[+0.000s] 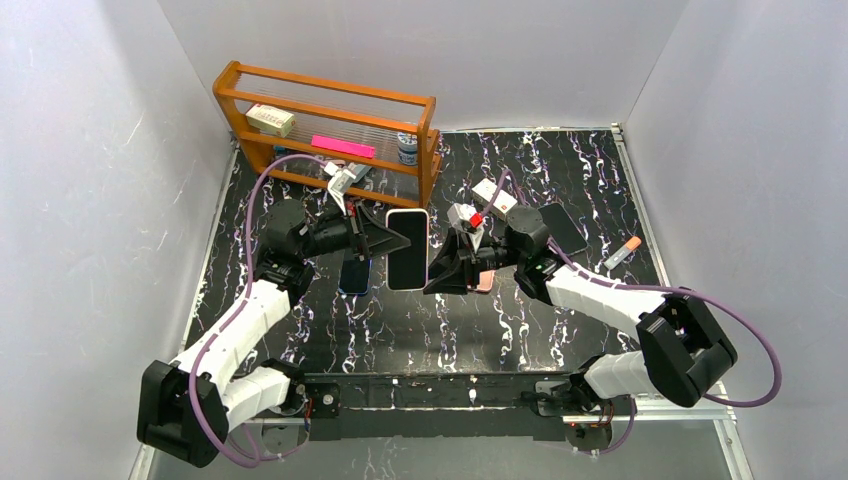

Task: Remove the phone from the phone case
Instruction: Remove the phone case from the phone.

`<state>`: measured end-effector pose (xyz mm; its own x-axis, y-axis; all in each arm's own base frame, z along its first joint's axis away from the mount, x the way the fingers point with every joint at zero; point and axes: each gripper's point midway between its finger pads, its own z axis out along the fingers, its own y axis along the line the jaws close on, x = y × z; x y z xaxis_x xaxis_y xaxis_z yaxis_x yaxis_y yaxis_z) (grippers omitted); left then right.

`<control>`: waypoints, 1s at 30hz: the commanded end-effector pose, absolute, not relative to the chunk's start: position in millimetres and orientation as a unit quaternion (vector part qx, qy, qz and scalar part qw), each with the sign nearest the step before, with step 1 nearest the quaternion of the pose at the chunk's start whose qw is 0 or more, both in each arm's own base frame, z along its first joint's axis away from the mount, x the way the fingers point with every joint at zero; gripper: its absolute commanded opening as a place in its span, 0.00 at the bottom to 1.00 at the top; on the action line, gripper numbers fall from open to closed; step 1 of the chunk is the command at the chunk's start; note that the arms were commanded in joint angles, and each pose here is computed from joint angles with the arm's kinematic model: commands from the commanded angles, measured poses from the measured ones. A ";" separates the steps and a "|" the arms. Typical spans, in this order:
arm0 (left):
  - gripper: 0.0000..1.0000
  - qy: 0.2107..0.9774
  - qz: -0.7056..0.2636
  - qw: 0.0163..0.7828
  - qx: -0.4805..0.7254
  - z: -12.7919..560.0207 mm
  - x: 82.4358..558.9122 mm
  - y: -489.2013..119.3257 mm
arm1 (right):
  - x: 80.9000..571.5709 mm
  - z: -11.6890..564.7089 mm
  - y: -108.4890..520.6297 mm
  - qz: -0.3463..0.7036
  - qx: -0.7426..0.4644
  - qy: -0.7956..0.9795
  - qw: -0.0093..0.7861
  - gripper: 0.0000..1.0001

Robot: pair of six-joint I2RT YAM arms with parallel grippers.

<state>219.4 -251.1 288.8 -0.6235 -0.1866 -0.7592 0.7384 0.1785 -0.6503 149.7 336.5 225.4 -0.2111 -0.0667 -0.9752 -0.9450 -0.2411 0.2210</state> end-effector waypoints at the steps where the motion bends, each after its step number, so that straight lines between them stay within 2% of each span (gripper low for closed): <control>1: 0.00 0.624 -0.615 0.416 0.242 321.8 208.3 -253.0 | 145.8 239.1 338.6 0.607 -0.521 0.465 0.380 0.40; 5: 0.00 0.623 -0.620 0.414 0.237 325.6 207.2 -254.0 | 146.7 234.0 339.0 0.604 -0.527 0.466 0.374 0.29; 11: 0.00 0.638 -0.634 0.391 0.195 325.3 213.5 -255.9 | 148.3 224.5 339.5 0.591 -0.544 0.461 0.378 0.07; 14: 0.00 0.642 -0.640 0.384 0.178 325.5 213.9 -257.4 | 155.9 224.2 341.2 0.576 -0.543 0.466 0.396 0.01; 23: 0.00 0.640 -0.658 0.361 0.163 328.6 203.3 -267.4 | 181.7 228.8 348.1 0.536 -0.531 0.480 0.447 0.01; 30: 0.00 0.645 -0.664 0.349 0.145 327.5 206.0 -269.0 | 181.9 229.7 346.5 0.517 -0.555 0.456 0.466 0.01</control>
